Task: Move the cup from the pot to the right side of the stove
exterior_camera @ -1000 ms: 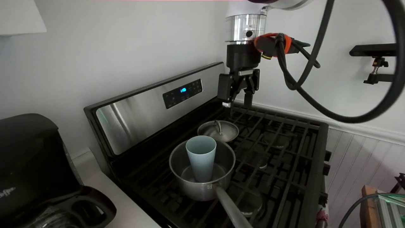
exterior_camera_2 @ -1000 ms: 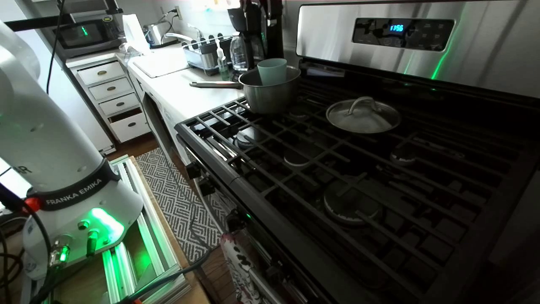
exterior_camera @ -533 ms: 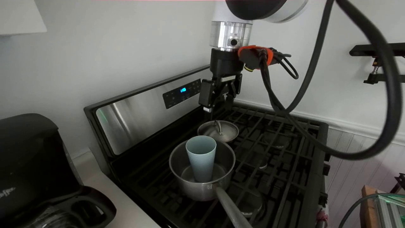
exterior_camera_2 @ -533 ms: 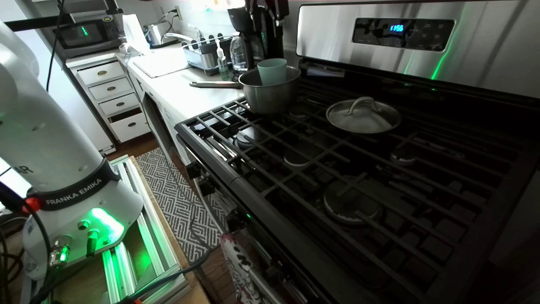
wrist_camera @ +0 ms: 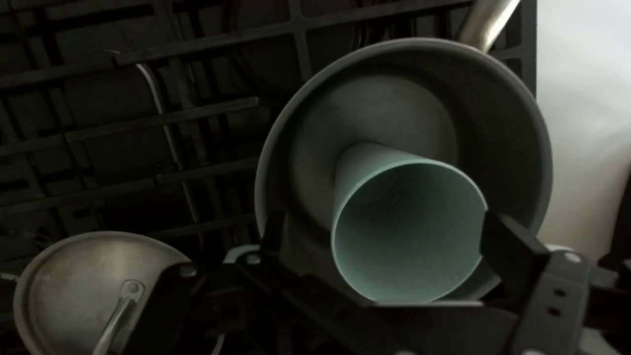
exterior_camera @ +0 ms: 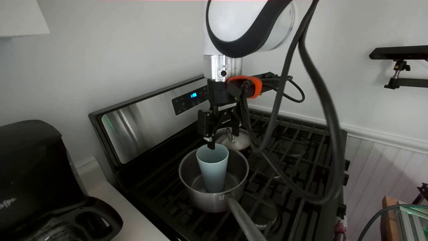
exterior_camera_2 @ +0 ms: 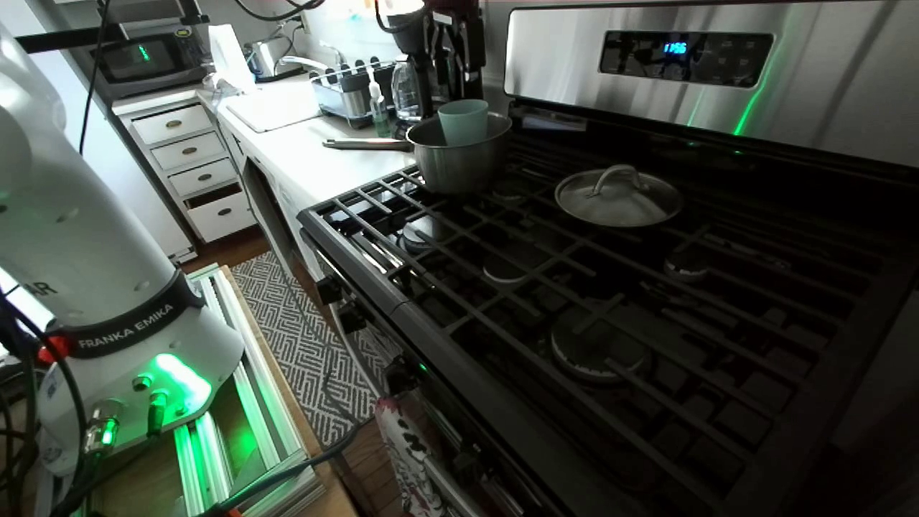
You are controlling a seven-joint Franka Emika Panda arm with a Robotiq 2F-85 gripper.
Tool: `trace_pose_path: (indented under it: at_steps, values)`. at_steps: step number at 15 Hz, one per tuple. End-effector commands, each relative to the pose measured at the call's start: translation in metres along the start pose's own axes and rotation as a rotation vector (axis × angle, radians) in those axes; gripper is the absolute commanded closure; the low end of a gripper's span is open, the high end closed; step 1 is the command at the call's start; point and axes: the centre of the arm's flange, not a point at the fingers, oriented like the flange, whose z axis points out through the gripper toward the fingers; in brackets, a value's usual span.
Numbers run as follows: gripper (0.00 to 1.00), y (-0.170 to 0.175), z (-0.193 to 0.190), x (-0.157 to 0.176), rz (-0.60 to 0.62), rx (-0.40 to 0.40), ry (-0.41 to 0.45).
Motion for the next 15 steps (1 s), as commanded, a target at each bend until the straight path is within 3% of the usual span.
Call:
trace_pose_path:
  at_steps: [1,15]
  values:
    - [0.00,-0.007,0.018,0.032,0.098,-0.015,-0.051]
    - [0.00,0.020,0.041,0.027,0.150,-0.048,-0.048]
